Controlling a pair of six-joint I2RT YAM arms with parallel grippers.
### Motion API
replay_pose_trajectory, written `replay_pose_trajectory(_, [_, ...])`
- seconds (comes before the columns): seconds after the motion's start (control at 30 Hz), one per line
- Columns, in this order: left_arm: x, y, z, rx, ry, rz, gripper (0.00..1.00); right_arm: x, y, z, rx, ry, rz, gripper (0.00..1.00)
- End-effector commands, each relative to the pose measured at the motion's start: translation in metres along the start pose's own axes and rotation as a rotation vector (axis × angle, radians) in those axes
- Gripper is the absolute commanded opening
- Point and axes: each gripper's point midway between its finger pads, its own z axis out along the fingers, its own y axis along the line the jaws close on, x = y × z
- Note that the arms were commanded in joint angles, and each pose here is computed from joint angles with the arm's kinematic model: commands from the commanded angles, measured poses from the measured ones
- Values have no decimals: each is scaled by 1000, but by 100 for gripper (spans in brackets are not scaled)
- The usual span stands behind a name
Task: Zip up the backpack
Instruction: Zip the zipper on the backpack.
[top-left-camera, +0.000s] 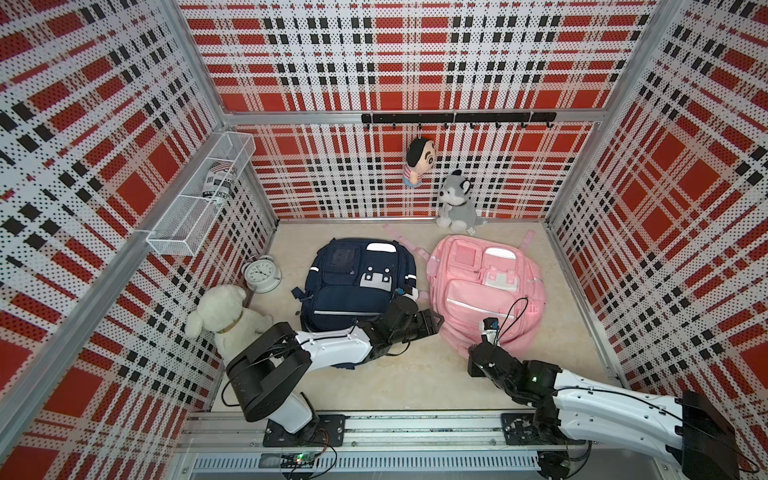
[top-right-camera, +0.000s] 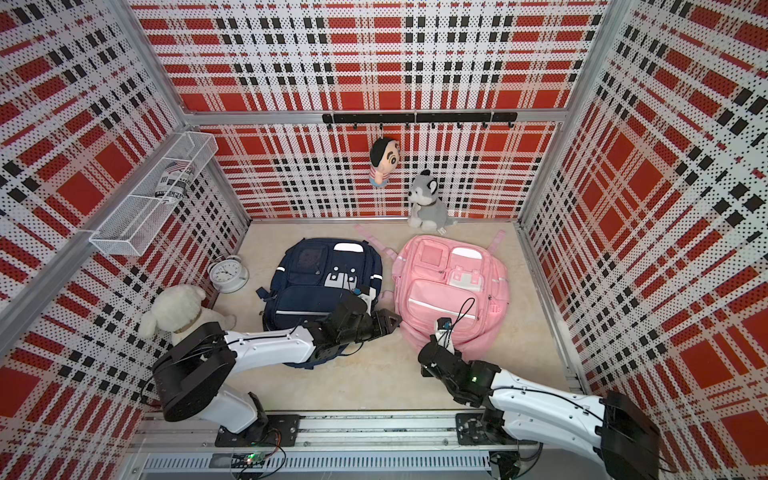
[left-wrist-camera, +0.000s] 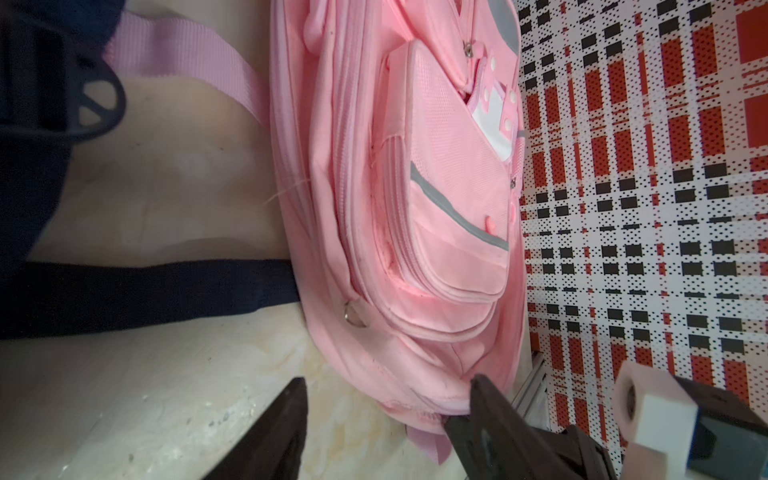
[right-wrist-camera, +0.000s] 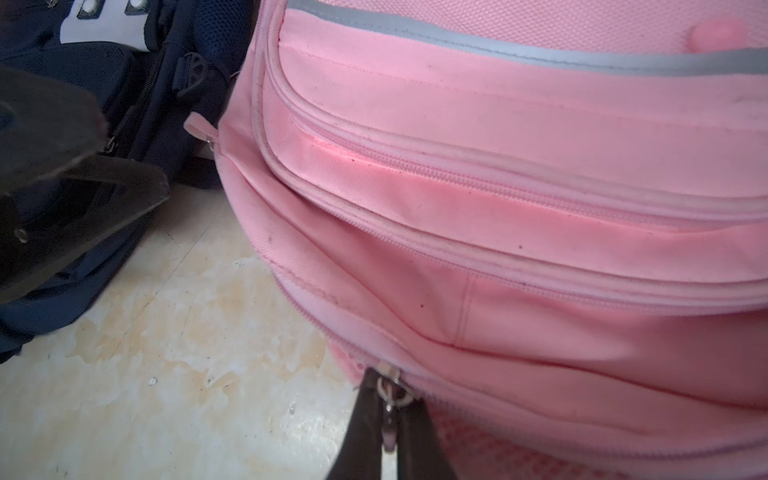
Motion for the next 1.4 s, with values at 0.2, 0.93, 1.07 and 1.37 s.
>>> replay_pose_trajectory(0.2, [33,-14,10,71,88,-58,62,-11,9,3,3,-40,-17,0])
replay_pose_trajectory(0.93, [24,-10,28,87,98,-109,60,-6,38,3,-68,-35,-105,0])
replay_pose_trajectory(1.07, [17,-12,29,92,84,-105,58,-5,43,3,-84,-33,-116,0])
replay_pose_trajectory(1.37, [20,-10,35,97,108,-102,40,-4,51,3,-97,-23,-144,0])
